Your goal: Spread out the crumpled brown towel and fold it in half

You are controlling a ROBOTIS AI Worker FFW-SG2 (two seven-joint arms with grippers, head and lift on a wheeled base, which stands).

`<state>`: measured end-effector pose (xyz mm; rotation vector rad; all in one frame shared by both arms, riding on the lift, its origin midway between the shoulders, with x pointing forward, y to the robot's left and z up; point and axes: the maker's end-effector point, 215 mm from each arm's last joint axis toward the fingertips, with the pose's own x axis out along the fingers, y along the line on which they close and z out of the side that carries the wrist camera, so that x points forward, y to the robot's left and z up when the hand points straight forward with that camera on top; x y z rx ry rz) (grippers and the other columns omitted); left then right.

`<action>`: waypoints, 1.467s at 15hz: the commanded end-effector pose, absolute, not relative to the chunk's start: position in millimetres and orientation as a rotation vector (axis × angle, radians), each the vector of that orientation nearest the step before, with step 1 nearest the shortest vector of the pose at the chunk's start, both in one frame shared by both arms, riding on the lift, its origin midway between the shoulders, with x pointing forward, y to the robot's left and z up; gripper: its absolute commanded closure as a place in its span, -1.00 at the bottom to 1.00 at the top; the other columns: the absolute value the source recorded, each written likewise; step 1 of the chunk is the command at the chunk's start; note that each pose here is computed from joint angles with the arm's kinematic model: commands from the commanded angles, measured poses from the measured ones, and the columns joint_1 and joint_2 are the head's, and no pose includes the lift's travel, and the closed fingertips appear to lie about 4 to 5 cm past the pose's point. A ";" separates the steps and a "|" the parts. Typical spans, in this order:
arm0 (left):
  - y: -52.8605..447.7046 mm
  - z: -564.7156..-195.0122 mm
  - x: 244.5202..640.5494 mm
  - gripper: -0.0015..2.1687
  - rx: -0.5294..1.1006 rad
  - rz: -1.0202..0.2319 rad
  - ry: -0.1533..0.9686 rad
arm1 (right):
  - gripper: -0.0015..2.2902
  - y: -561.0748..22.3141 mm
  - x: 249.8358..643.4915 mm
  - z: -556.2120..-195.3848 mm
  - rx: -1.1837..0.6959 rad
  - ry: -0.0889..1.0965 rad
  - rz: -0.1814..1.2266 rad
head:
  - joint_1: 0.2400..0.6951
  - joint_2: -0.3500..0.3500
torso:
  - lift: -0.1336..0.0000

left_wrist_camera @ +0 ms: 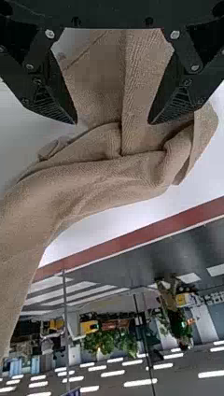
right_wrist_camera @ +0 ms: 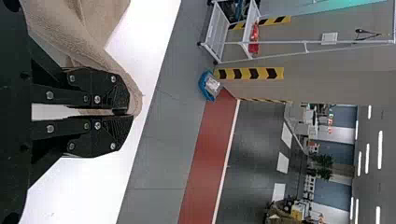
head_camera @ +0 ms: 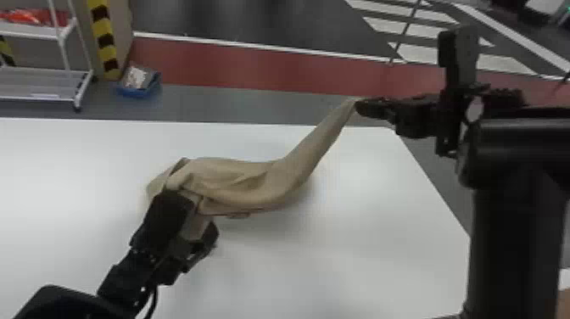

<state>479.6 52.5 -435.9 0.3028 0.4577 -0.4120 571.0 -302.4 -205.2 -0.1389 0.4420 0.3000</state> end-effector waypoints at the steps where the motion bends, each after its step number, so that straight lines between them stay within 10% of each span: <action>1: 70.7 -466.1 471.9 0.01 0.314 -0.393 0.580 | -0.07 -308.7 568.3 -201.0 -0.121 0.433 0.293 | 1.00 -0.74 | -0.86; 4: 98.6 -466.2 479.7 0.98 0.324 -0.311 0.584 | -0.07 -324.4 566.7 -196.4 -0.101 0.424 0.267 | 1.00 -0.72 | -0.86; 8: 167.4 -407.3 487.0 0.98 0.235 -0.237 0.517 | -0.07 -367.4 559.0 -184.0 -0.070 0.399 0.221 | 1.00 -0.63 | -0.86; 13: 216.5 -333.9 491.4 0.97 0.021 -0.447 0.472 | -0.08 -421.1 546.0 -170.7 -0.070 0.391 0.138 | 0.88 -0.68 | -0.86; 14: 224.8 -336.4 503.7 0.80 0.031 -0.401 0.482 | -0.08 -422.8 542.9 -178.0 -0.083 0.406 0.134 | 0.84 -0.68 | -0.86; 16: 242.1 -358.6 534.1 -0.65 0.070 -0.238 0.515 | -0.08 -423.3 540.4 -189.3 -0.102 0.428 0.129 | 0.76 -0.58 | -0.86; 17: 248.4 -372.4 531.7 -1.00 0.091 -0.192 0.558 | -0.08 -422.9 538.2 -194.9 -0.106 0.438 0.131 | 0.76 -0.54 | -0.86; 22: 234.4 -407.1 472.5 -0.92 0.064 -0.250 0.663 | -0.08 -421.3 530.7 -212.9 -0.139 0.470 0.143 | 1.00 -0.53 | -0.86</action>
